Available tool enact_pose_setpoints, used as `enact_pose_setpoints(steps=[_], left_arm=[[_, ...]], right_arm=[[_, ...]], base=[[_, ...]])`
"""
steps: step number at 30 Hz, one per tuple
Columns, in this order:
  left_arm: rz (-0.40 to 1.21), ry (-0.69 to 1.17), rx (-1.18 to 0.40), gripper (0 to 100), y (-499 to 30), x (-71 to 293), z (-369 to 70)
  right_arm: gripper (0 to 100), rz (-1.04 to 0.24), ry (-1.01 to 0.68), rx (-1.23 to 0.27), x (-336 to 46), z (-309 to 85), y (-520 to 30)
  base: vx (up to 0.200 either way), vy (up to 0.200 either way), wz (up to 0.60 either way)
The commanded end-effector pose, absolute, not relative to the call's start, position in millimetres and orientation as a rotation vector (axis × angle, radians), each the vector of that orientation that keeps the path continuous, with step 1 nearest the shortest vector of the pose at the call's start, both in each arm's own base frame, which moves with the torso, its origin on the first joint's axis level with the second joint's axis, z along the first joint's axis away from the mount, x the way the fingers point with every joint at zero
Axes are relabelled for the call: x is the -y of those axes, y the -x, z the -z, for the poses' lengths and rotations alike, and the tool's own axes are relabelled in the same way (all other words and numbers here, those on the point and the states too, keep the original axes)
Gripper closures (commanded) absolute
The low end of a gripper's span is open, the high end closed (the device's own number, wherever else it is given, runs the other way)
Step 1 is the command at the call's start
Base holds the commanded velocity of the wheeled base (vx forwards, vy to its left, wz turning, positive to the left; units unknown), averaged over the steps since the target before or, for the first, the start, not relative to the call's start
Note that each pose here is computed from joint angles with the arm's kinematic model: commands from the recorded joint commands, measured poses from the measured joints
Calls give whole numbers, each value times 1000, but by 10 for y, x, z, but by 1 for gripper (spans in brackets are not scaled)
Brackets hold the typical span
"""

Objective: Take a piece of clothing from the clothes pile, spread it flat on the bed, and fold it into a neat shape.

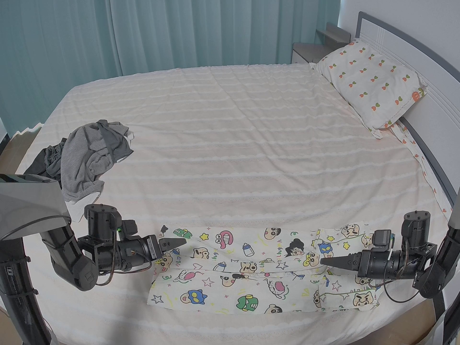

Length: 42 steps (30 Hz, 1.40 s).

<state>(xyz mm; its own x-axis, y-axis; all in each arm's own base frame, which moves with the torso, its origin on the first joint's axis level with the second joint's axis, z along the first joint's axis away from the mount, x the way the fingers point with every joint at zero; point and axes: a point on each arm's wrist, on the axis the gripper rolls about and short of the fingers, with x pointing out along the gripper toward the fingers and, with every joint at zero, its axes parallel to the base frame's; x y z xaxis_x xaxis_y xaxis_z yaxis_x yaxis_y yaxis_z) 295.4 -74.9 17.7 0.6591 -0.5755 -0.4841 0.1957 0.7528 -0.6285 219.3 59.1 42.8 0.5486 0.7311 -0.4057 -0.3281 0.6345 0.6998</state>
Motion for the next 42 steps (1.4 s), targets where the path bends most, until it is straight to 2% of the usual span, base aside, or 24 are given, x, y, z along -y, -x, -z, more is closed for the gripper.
enact_pose_setpoints(steps=[1, 14, 34, 38, 42], left_arm=[[467, 569, -732, 100, -2979, 770, -150], [461, 567, -696, 100, -3004, 745, -218], [520, 548, -523, 100, -3313, 827, -547], [522, 548, -516, 100, -3311, 832, -571], [523, 547, -503, 100, -3306, 830, -609]], right_arm=[[0, -675, -605, -749, -593, -426, -2194], [0, -674, -605, -747, -590, -428, -2198], [0, -687, -607, -754, -611, -426, -2188], [0, -757, -588, -755, -800, -458, -2217], [0, -828, -535, -734, -1190, -439, -2360]], base=[[0, 0, 0], [0, 0, 0], [0, 0, 0], [0, 0, 0], [0, 0, 0]])
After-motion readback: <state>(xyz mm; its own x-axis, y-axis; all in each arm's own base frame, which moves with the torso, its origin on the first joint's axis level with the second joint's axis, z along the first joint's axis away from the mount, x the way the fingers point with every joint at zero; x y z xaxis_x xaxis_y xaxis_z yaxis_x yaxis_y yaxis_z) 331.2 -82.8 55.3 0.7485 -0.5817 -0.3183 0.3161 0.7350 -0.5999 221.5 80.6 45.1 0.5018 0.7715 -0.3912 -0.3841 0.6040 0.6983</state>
